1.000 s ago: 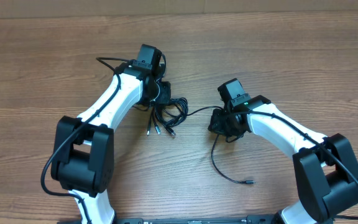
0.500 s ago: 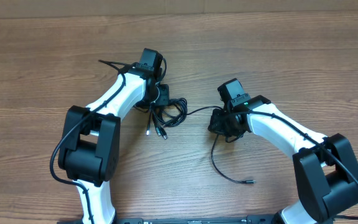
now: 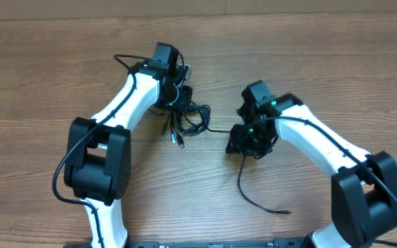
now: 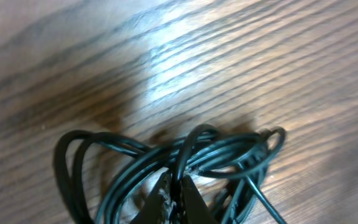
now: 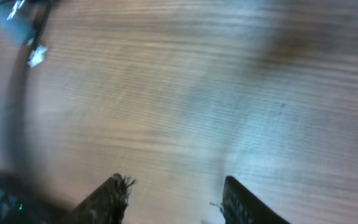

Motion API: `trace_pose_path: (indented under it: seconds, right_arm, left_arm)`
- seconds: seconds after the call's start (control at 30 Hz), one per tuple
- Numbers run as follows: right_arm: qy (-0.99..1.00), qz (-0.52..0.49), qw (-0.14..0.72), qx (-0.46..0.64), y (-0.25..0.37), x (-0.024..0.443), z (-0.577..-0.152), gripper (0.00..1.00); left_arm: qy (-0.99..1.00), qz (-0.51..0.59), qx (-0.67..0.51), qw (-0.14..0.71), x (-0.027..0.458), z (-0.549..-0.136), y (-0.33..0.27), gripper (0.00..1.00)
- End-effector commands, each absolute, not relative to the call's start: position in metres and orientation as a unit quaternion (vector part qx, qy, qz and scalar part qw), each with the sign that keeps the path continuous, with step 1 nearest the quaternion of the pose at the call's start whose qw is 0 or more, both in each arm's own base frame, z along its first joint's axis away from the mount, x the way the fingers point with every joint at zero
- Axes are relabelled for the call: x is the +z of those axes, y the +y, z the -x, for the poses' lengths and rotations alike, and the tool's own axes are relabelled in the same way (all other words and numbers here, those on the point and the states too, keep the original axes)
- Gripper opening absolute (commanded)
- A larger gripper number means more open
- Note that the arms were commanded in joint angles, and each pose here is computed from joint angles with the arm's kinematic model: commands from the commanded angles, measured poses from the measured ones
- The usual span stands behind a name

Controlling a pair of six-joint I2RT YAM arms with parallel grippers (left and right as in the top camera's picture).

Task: Untangle cables

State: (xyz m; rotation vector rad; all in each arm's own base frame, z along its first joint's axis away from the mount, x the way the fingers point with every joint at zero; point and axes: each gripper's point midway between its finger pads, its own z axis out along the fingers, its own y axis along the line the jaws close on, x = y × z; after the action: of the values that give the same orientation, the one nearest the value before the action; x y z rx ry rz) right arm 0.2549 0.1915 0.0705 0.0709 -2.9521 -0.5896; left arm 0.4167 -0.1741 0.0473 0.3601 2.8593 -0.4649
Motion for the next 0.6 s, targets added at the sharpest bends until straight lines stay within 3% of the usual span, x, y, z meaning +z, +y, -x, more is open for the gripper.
trace_pose_path:
  seconds: [0.0,0.07,0.23,0.37,0.57]
  right_arm:
    - [-0.963,-0.109,0.021,-0.246,0.206,0.121,-0.263,0.49]
    - [-0.962,-0.120,0.010,-0.247,0.207,0.133,-0.267,0.50]
    - [-0.959,-0.125,-0.067,-0.244,0.210,0.142,-0.304,0.65]
    - [-0.963,-0.079,-0.123,-0.228,0.203,0.142,-0.340,0.65]
    - [-0.960,-0.038,-0.136,-0.244,0.209,0.134,-0.361,0.65]
  left_arm:
    - [0.947,-0.196,-0.191,0.170,0.095,-0.425,-0.186,0.04]
    - [0.939,-0.212,-0.196,0.186,0.111,-0.423,-0.188,0.04]
    - [0.933,-0.218,-0.196,0.209,0.145,-0.414,-0.185,0.04]
    - [0.922,-0.243,-0.199,0.226,0.168,-0.403,-0.185,0.04]
    - [0.899,-0.269,-0.231,0.258,0.205,-0.389,-0.194,0.04]
